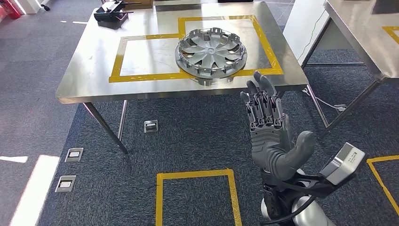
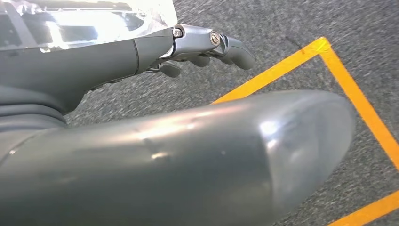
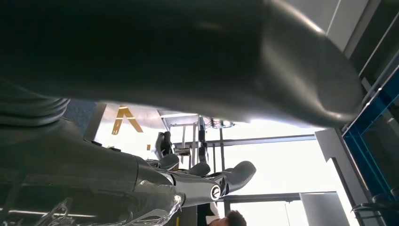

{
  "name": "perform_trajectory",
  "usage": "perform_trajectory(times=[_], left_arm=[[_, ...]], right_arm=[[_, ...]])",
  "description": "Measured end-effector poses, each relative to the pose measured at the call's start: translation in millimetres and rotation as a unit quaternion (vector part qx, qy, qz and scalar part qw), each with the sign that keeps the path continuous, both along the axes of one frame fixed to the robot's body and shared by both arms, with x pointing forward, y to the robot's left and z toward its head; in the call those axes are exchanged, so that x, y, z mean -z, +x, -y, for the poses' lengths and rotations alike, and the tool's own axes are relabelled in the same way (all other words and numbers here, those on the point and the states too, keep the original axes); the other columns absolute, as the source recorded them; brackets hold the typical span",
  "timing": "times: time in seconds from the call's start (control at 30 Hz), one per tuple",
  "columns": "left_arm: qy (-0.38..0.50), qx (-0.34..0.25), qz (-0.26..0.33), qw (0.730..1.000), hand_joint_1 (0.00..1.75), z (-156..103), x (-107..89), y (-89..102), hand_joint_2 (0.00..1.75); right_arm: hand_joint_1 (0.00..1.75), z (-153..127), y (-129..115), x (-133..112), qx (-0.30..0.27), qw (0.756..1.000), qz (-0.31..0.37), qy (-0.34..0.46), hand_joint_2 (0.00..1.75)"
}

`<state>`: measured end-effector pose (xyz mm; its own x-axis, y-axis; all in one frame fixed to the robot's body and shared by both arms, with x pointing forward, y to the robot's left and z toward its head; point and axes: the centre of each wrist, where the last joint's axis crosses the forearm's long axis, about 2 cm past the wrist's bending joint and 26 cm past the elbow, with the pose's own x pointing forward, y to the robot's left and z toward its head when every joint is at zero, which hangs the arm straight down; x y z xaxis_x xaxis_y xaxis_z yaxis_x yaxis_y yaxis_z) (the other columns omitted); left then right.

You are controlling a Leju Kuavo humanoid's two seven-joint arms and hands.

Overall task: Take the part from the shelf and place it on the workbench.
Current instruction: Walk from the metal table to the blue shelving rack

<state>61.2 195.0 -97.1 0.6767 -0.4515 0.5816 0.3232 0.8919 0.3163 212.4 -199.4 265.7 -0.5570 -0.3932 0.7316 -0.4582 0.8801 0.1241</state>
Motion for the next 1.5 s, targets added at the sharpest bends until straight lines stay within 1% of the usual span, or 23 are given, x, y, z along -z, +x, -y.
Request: perform_trajectory(times=[0.8, 0.97, 1.1, 1.2, 1.33, 1.5], left_arm=[[-0.002, -0.003, 0.003, 1.0, 0.0, 0.2, -0.9, 5.4, 0.0], [-0.003, -0.004, -0.002, 1.0, 0.0, 0.8, -0.4, 1.6, 0.0], [-0.001, -0.016, -0.012, 1.0, 0.0, 0.2, -0.1, 0.7, 0.0], [0.001, -0.027, -0.019, 0.999, 0.0, -0.1, 0.0, 0.6, 0.0], [0.003, -0.042, -0.028, 0.999, 0.0, -0.2, -0.5, 3.5, 1.75], [0.007, -0.059, -0.042, 0.997, 0.0, 0.6, -0.5, 2.3, 1.75]], right_arm=[[0.0, 6.7, -0.7, 0.0, 0.032, 0.999, 0.002, -0.004, 0.0], [0.0, 7.7, -1.4, 0.4, 0.039, 0.999, 0.001, -0.003, 0.0], [0.0, 9.6, -3.3, 4.5, 0.062, 0.998, -0.022, -0.01, 0.0], [0.0, 10.4, -5.2, 10.7, 0.077, 0.994, -0.068, -0.025, 0.0], [0.0, 11.3, -5.7, 24.1, 0.091, 0.984, -0.143, -0.05, 1.75], [0.0, 13.5, -4.6, 66.3, 0.113, 0.952, -0.27, -0.086, 1.75]])
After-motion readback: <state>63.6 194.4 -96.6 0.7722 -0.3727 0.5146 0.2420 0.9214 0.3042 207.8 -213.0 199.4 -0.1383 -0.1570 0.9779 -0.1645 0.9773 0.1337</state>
